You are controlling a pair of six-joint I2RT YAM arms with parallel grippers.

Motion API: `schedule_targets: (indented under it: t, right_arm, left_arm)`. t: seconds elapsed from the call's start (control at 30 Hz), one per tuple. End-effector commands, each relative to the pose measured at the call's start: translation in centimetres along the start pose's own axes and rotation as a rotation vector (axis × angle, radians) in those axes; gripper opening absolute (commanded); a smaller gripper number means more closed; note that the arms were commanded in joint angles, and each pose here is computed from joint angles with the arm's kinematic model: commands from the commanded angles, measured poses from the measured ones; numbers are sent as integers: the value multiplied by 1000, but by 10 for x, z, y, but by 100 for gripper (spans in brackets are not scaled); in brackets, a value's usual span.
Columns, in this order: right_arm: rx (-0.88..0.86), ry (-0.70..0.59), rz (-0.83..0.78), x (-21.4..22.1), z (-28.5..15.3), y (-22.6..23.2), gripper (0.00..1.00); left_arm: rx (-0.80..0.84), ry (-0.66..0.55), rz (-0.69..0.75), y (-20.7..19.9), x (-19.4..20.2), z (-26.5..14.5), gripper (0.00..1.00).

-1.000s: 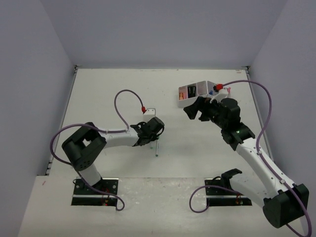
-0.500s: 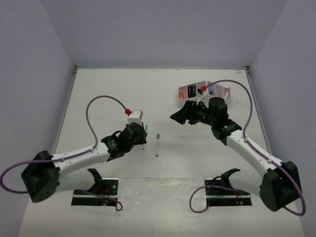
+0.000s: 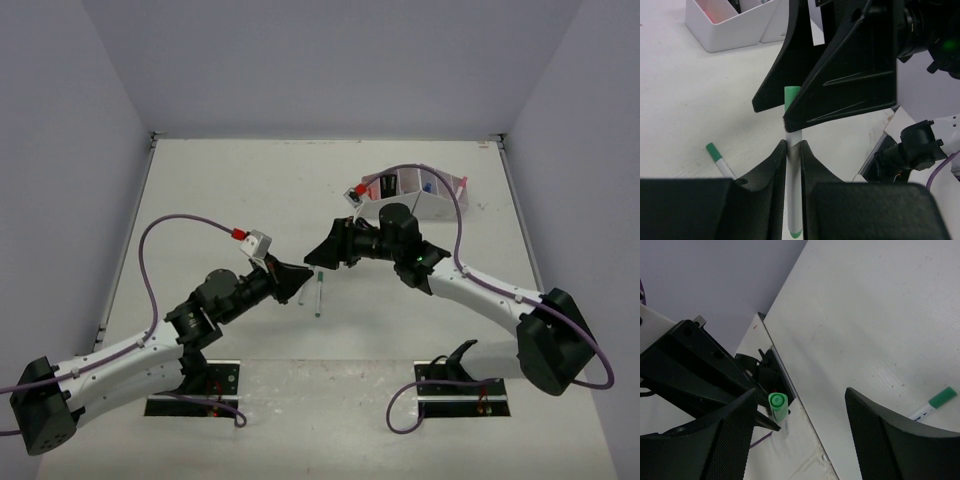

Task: Sort the stationery into containers
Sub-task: Pick up the pen from the center of the board, then place the pen in the storage box.

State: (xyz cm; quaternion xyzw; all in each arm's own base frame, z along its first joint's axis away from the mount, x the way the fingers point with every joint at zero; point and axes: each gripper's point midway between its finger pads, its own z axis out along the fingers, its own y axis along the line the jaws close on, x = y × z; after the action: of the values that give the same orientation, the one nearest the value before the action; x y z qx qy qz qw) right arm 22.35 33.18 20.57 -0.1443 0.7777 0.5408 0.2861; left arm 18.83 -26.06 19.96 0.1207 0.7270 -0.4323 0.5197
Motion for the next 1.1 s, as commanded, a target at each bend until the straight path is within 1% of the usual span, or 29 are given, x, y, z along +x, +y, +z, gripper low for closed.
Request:
schedule_targets:
  t: [0.0, 0.03, 0.1, 0.13, 0.17, 0.2, 0.23, 0.27, 0.3, 0.33, 0.37, 0.4, 0.43, 0.53, 0.57, 0.63, 0.67, 0.7, 0.73, 0.83, 0.9, 1.0, 1.07]
  right_arm:
    - [-99, 4, -31, -2, 8, 30, 62]
    - [-102, 7, -30, -1, 8, 30, 54]
    - [-110, 18, -21, 3, 8, 30, 26]
    - [-114, 22, -21, 5, 8, 30, 25]
    - [-117, 23, -19, 6, 7, 31, 3]
    - [-120, 20, -19, 7, 5, 32, 1]
    - [-107, 5, -22, 5, 3, 30, 0]
    - [-79, -20, -26, 0, 0, 25, 0]
    - [-41, -49, -24, -7, -5, 18, 0]
    - [2, -71, -20, -12, -8, 8, 0]
    - [56, -122, -6, -28, -19, -8, 0]
    - [121, -172, 6, -43, -32, -25, 0]
    - [207, -208, 8, -50, -43, -40, 0]
    - [606, -470, -58, -117, -101, -90, 0]
    - [759, -536, -74, -135, -126, -103, 0]
    - [1121, -722, -109, -167, -192, -135, 0]
    - [1200, -791, -104, -180, -214, -141, 0]
    - [1290, -897, -82, -200, -247, -151, 0]
    - [1353, -978, -67, -214, -273, -159, 0]
    - [1419, -1062, -73, -240, -303, -180, 0]
    - [1471, -1061, -86, -253, -307, -196, 0]
    - [1552, -1036, -166, -264, -310, -211, 0]
    - [1566, -1021, -184, -269, -309, -223, 0]
  left_arm:
    - [113, -49, 45, -21, -13, 1, 0]
    - [117, -51, 45, -22, -13, 1, 0]
    - [122, -62, 44, -24, -17, 0, 0]
    - [124, -66, 43, -24, -18, 0, 0]
    - [114, -75, 44, -23, -20, -1, 0]
    - [110, -80, 47, -22, -22, -2, 0]
    - [108, -83, 51, -22, -23, -3, 3]
    - [104, -81, 54, -22, -23, -3, 11]
    - [98, -71, 55, -22, -23, -3, 33]
    - [93, -57, 56, -21, -21, -4, 69]
    - [70, -51, 57, -17, -21, -4, 87]
    - [43, -47, 56, -13, -21, -5, 98]
    - [13, -45, 53, -8, -21, -5, 100]
    - [-138, -17, 28, 18, -16, -10, 100]
    - [-216, 25, 23, 32, -7, -13, 100]
    - [-341, 47, 8, 48, -10, -17, 100]
    - [-373, 85, 12, 53, -4, -17, 100]
    - [-386, 125, 19, 54, 1, -17, 100]
    - [-388, 154, 22, 54, 5, -16, 100]
    - [-341, 174, 6, 47, 12, -12, 100]
    - [-302, 190, -2, 43, 20, -9, 100]
    - [-284, 214, -7, 42, 29, -7, 100]
    - [-284, 242, -10, 44, 37, -5, 100]
